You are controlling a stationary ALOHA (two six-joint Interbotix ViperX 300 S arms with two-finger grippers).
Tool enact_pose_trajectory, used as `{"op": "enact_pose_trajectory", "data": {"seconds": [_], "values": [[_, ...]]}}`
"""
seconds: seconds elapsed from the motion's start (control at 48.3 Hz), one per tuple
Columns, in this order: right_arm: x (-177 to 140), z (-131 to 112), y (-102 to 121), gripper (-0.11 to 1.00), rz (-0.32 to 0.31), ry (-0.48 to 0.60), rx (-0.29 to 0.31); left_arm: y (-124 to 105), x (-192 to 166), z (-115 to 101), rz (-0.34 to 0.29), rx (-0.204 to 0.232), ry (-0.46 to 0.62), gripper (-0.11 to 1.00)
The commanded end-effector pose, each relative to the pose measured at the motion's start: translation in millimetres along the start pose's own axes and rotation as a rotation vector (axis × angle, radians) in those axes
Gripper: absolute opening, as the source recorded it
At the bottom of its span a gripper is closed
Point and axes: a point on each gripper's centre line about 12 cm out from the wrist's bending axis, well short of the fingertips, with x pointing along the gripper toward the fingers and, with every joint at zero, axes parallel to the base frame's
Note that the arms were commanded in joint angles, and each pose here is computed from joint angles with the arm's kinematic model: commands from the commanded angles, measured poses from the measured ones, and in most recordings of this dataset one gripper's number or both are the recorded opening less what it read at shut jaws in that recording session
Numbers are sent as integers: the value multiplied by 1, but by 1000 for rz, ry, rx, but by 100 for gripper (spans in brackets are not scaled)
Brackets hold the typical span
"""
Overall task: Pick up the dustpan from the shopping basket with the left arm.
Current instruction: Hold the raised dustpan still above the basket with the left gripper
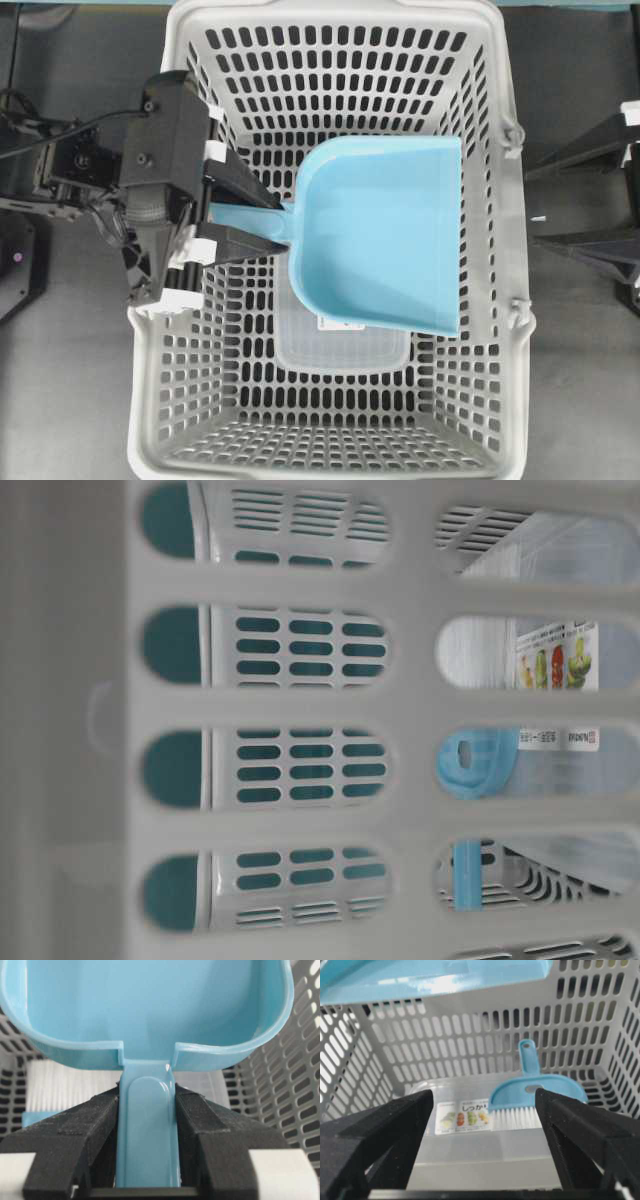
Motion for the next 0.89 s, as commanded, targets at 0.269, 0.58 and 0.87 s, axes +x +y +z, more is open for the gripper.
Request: {"op": "enact_pose_trajectory", "data": {"seconds": [0.269, 0.58, 0.87], "values": [[0, 2, 1, 78, 3, -12, 4, 4, -6, 7, 9, -54, -34, 28], [1, 3, 0, 78, 3, -24, 5, 2, -2, -2, 5, -69, -9, 28], [1, 2, 0, 78, 2, -21, 5, 2, 1, -5, 6, -83, 1, 28]]}}
